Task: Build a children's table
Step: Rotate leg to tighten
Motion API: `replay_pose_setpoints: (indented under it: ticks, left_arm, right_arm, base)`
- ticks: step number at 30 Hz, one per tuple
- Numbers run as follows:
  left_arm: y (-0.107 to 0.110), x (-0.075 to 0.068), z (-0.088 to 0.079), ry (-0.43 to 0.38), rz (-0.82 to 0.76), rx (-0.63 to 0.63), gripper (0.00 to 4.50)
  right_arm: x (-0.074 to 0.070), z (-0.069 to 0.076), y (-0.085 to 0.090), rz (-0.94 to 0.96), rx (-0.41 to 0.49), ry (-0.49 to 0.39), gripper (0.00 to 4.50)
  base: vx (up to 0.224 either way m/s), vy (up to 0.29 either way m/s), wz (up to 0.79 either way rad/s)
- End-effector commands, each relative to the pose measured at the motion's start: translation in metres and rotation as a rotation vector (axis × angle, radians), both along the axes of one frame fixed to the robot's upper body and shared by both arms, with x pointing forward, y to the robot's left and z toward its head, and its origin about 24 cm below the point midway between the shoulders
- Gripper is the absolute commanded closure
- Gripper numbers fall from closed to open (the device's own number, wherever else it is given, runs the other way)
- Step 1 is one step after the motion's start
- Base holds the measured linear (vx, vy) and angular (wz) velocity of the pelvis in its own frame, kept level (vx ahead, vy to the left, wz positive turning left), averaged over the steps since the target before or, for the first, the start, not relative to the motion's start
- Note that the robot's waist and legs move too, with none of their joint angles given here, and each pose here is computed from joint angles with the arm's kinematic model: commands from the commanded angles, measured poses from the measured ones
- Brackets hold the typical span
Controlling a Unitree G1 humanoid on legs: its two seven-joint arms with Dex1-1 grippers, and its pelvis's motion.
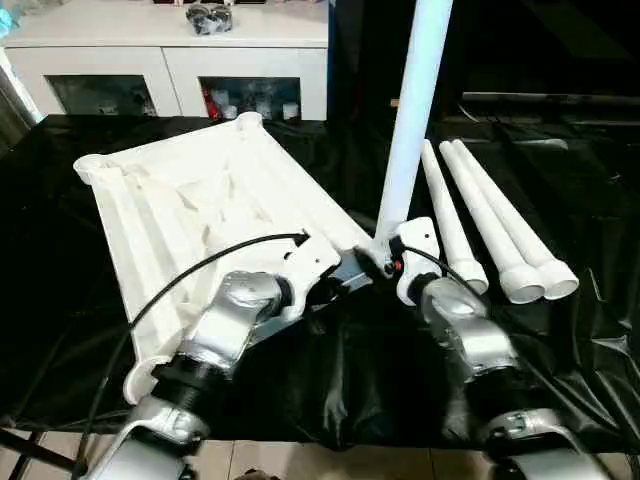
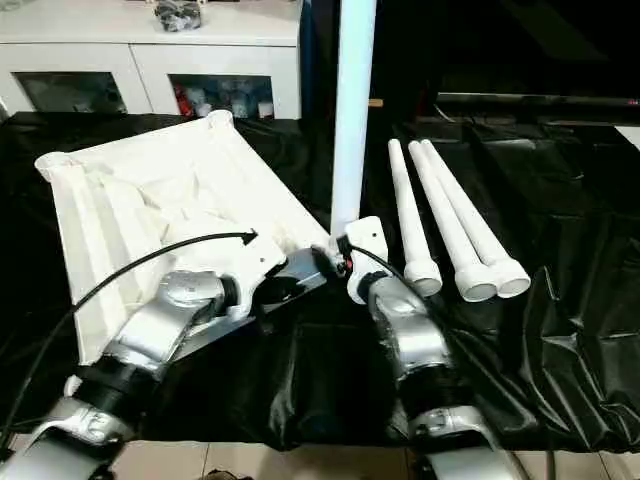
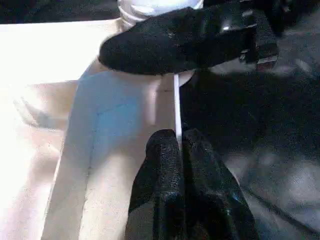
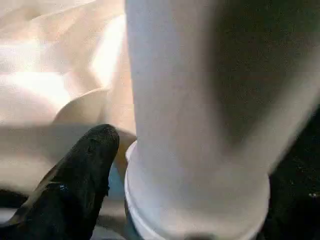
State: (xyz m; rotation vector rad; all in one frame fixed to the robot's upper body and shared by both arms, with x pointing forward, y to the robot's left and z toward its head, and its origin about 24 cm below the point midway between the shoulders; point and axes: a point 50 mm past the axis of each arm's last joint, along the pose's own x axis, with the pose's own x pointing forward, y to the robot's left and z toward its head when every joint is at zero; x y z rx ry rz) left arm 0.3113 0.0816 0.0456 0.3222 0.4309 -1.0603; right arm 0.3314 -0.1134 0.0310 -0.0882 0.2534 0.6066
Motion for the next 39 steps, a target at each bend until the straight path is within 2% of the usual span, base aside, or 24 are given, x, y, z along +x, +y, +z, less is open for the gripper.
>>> replay_pose_setpoints:
  ticks: [1,6,13,20,21,26,32,34,39]
  left_arm:
    - [-0.023,-0.011,0.010,-0.018,-0.186,-0.100,4.50]
    - [-0.012,-0.013,0.011,-0.001,-0.243,-0.093,4.50]
    - [0.002,-0.018,0.010,0.044,-0.333,-0.071,4.50]
    - [0.008,-0.021,0.007,0.078,-0.382,-0.052,4.50]
    - [0.008,-0.021,0.007,0.078,-0.382,-0.052,4.50]
    - [0.008,-0.022,0.007,0.079,-0.384,-0.053,4.50]
    - [-0.002,-0.013,0.007,0.030,-0.269,-0.071,4.50]
    - [-0.009,-0.005,0.007,0.002,-0.174,-0.072,4.50]
    - [-0.027,0.006,0.009,-0.034,-0.006,-0.072,4.50]
  right_arm:
    - [-0.011,0.001,0.024,0.216,0.009,0.012,0.68]
    - [-0.017,0.004,0.011,0.343,-0.013,0.010,0.68]
    - [-0.040,0.015,-0.004,0.603,0.010,0.067,0.68]
    - [-0.053,0.012,-0.004,0.710,-0.014,0.136,1.16]
    - [-0.053,0.012,-0.004,0.710,-0.014,0.136,1.34]
    - [-0.055,0.011,-0.001,0.709,-0.004,0.146,1.65]
    - [-0.041,0.000,0.004,0.468,-0.016,0.106,1.75]
    - [-0.026,-0.007,0.003,0.251,-0.031,0.084,1.75]
    - [-0.011,-0.017,0.007,-0.057,-0.038,0.080,1.76]
  base:
    - [0.000,0.000,0.00]
    - [0.000,0.000,0.00]
    - [0.000,0.000,0.00]
    - [0.000,0.000,0.00]
    - [0.000,0.000,0.00]
    - [0.000,0.000,0.00]
    - [0.000,0.000,0.00]
    - [0.000,0.000,0.00]
    - [0.000,0.000,0.00]
